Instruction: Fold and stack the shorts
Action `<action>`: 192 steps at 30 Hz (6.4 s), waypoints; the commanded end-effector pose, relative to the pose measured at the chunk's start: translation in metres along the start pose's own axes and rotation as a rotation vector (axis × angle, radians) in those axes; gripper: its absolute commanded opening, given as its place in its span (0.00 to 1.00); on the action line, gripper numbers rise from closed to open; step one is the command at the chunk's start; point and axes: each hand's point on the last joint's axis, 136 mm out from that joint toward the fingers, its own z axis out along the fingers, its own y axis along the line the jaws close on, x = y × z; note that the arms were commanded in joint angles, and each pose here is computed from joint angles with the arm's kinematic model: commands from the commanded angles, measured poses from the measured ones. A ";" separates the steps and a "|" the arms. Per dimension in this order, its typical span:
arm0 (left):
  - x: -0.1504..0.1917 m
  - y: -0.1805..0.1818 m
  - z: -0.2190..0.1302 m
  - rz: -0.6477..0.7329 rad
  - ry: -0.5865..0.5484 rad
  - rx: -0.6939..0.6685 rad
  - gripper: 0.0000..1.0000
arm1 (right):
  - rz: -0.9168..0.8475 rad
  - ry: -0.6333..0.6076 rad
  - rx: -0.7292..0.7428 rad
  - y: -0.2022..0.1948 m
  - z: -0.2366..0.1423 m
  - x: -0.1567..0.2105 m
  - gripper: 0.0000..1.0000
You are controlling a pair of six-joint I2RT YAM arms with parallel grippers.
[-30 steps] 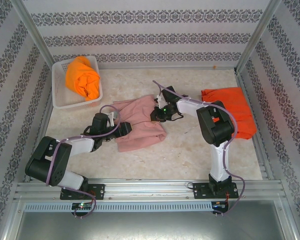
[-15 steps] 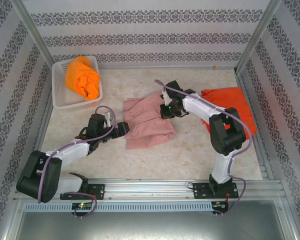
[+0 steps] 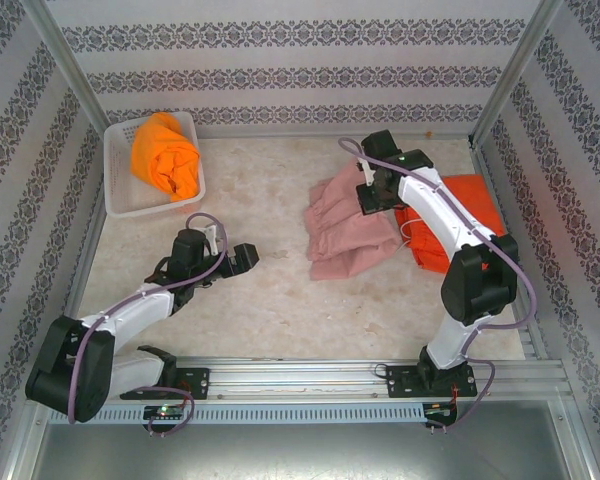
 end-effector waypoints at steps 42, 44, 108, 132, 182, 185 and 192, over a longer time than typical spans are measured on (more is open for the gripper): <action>0.002 0.012 -0.004 0.012 -0.010 -0.040 1.00 | 0.039 -0.091 0.325 -0.133 -0.117 -0.018 0.00; 0.002 0.012 -0.004 0.011 -0.009 -0.041 1.00 | 0.042 -0.087 0.330 -0.138 -0.116 -0.018 0.00; -0.189 -0.009 -0.169 0.126 -0.556 -0.450 1.00 | 0.604 -0.627 -0.619 -0.066 -0.100 0.003 0.98; -0.351 0.176 -0.030 -0.370 -0.370 -0.495 1.00 | 0.646 -0.676 -0.665 -0.039 -0.096 0.059 0.98; -0.263 -0.283 -0.108 0.321 -0.340 0.549 0.00 | 0.654 -0.724 -0.694 -0.035 -0.106 0.062 0.98; -0.240 -0.286 -0.080 0.347 -0.279 0.541 0.00 | 0.654 -0.724 -0.694 -0.035 -0.106 0.063 0.98; -0.221 -0.271 -0.028 0.505 -0.281 0.330 0.00 | 0.652 -0.742 -0.698 -0.038 -0.111 0.055 0.98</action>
